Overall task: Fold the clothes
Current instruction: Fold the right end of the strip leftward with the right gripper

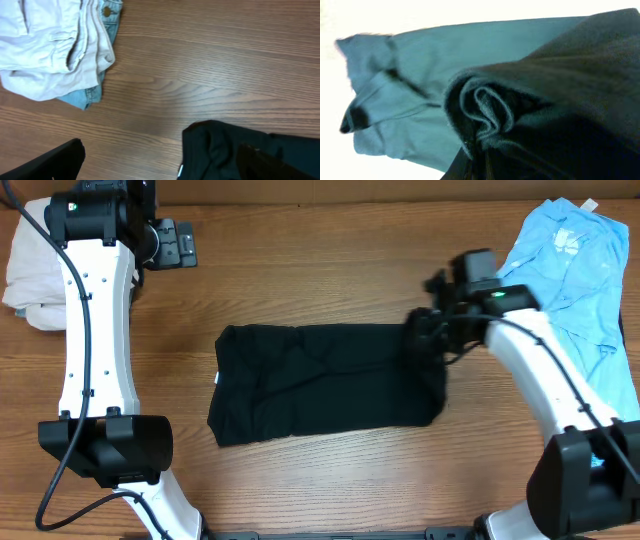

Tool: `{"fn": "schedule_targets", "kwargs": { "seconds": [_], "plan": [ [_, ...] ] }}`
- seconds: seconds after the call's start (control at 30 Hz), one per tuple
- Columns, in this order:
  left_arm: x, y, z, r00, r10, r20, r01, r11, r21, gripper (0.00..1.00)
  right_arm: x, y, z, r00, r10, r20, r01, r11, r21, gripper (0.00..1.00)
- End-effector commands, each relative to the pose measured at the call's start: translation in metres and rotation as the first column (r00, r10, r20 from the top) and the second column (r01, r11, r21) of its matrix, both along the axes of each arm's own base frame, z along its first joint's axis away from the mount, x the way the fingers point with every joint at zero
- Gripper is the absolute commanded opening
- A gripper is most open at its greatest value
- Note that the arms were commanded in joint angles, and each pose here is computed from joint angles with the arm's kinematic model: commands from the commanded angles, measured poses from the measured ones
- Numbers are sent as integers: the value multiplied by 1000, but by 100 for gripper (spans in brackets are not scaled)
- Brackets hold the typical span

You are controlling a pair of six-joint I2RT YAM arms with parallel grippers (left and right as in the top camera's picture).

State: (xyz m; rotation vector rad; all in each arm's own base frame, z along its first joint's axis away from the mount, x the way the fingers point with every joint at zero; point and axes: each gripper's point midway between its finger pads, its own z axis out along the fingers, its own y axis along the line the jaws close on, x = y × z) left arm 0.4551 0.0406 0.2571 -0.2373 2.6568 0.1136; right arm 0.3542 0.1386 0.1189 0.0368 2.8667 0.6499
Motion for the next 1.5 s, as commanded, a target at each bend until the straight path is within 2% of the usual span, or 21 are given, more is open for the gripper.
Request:
{"fn": "schedule_targets", "kwargs": {
  "seconds": [0.0, 0.17, 0.2, 0.27, 0.33, 0.4, 0.6, 0.8, 1.03, 1.13, 1.47],
  "plan": [
    [4, -7, 13, 999, -11, 48, 13, 999, -39, 100, -1, 38, 3, 1000, 9, 3, -9, 1000, 24, 4],
    [6, -7, 14, 998, -11, 56, 13, 999, -39, 100, -5, 79, -4, 999, 44, 27, -45, 999, 14, 4],
    [6, -8, 14, 998, -12, 56, 14, 999, -41, 100, -6, 86, -6, 999, 45, 31, -45, 999, 7, 11],
    [6, -8, 13, 998, -13, 55, 15, 999, -42, 100, -7, 96, -8, 997, 62, 39, -63, 998, 11, 41],
    [5, -8, 13, 999, -13, 53, 15, 999, -43, 100, -11, 107, -8, 995, 87, 43, -89, 996, 25, 57],
    [4, -8, 12, 999, -14, 47, 16, 999, -43, 100, -15, 113, -5, 993, 108, 39, -110, 993, 50, 63],
    [-9, -24, -5, 996, -86, -30, 82, 990, -111, 100, -13, 100, 26, 995, 90, 43, -93, 993, 67, 67],
    [-36, -37, -57, 969, -139, -202, 101, 977, -189, 100, -5, 38, 39, 999, 7, 39, -4, 997, -75, 70],
    [-65, -38, -117, 921, -151, -360, 78, 975, -210, 100, -15, 23, -8, 998, 55, -27, -58, 986, -155, 62],
    [-66, -38, -122, 918, -151, -366, 76, 975, -211, 100, -20, 28, -30, 996, 83, -41, -89, 985, -150, 55],
    [-57, -38, -121, 931, -151, -332, 83, 974, -210, 100, -40, 51, -85, 971, 231, -56, -235, 968, -92, 55]
  ]
}}
